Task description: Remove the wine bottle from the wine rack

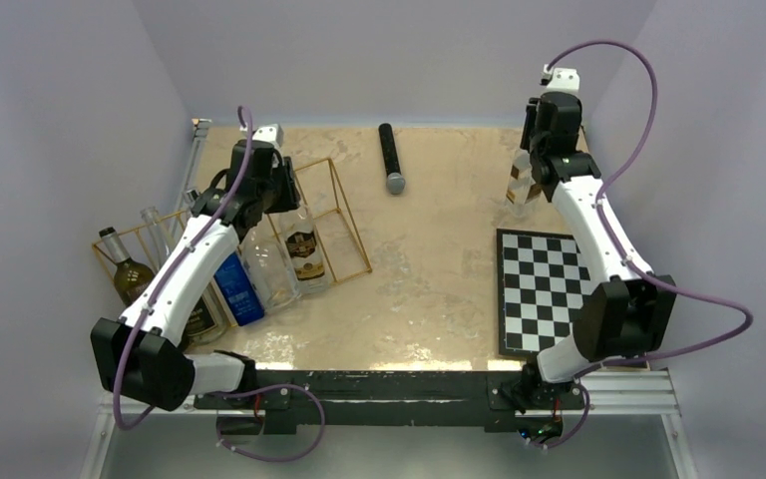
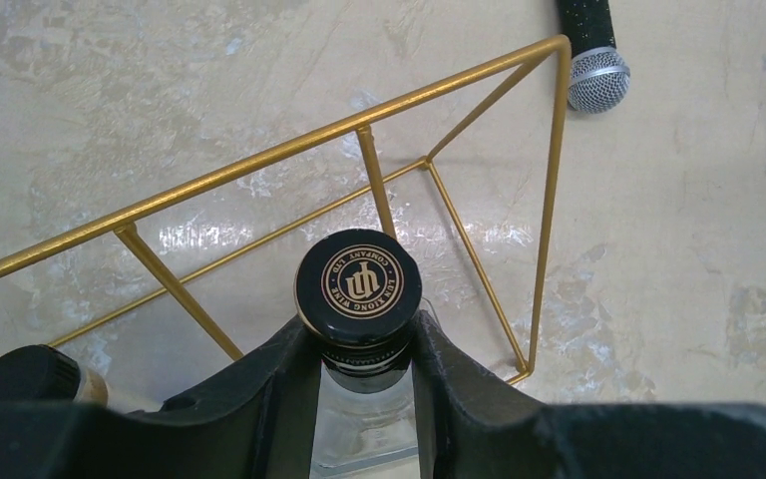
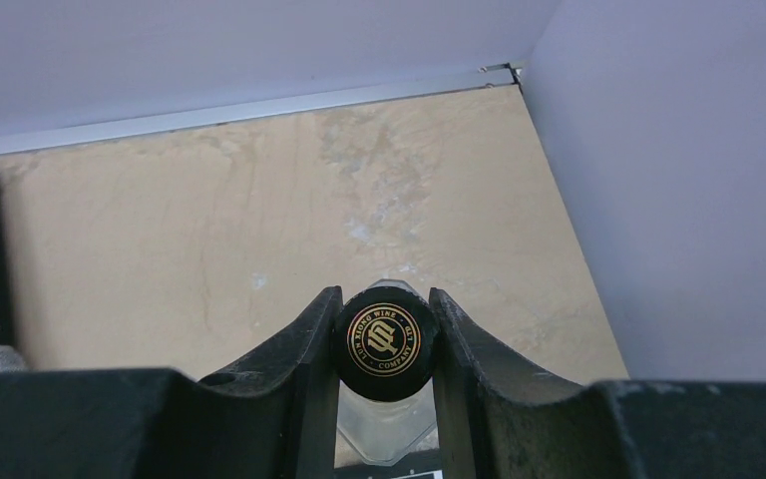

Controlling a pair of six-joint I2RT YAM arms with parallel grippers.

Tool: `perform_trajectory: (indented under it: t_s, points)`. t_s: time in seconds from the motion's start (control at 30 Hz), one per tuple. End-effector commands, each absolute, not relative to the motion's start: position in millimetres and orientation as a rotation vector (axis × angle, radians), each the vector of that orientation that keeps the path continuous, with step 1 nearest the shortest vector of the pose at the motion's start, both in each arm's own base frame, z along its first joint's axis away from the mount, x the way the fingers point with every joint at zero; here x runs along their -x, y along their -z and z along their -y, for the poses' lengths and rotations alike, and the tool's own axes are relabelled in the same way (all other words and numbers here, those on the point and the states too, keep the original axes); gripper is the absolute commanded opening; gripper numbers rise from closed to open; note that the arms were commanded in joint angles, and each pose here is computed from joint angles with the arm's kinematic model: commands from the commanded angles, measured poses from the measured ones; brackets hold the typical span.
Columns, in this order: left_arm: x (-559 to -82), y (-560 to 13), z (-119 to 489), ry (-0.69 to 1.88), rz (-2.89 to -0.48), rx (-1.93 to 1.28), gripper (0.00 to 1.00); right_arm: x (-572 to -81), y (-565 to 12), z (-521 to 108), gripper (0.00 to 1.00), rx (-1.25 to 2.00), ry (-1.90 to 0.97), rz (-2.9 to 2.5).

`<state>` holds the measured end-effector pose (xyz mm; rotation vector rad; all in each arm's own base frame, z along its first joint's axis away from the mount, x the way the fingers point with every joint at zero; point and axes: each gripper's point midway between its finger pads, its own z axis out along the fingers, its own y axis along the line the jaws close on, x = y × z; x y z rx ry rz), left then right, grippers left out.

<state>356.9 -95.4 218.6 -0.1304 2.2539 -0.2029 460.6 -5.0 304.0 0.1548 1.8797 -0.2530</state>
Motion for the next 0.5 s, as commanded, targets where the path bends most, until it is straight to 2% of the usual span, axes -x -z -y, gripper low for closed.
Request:
perform_trajectory:
  t_s: [0.0,0.1,0.17,0.2,0.37,0.47]
  points:
    - [-368.5,-259.7,107.3,0.299,-2.088,0.071,0.00,-479.7,-368.0,28.0,0.00,-0.306,0.265,-1.682]
    - [-365.3,-266.3,110.5,0.329,-2.063,0.063,0.00,-484.7,-359.1,31.7,0.00,-0.313,0.274,-1.697]
    - [-362.5,-269.9,111.0,0.339,-2.050,0.056,0.00,-485.4,-352.0,32.1,0.12,-0.318,0.279,-1.707]
    - [-361.1,-271.8,110.4,0.338,-2.048,0.056,0.00,-484.2,-343.0,36.3,0.25,-0.366,0.284,-1.713]
    - [-360.0,-273.5,113.8,0.358,-2.045,0.047,0.00,-485.9,-330.6,39.4,0.34,-0.378,0.299,-1.750]
    - [-357.5,-275.3,116.5,0.371,-2.040,0.042,0.00,-481.2,-335.6,40.2,0.50,-0.385,0.301,-1.753]
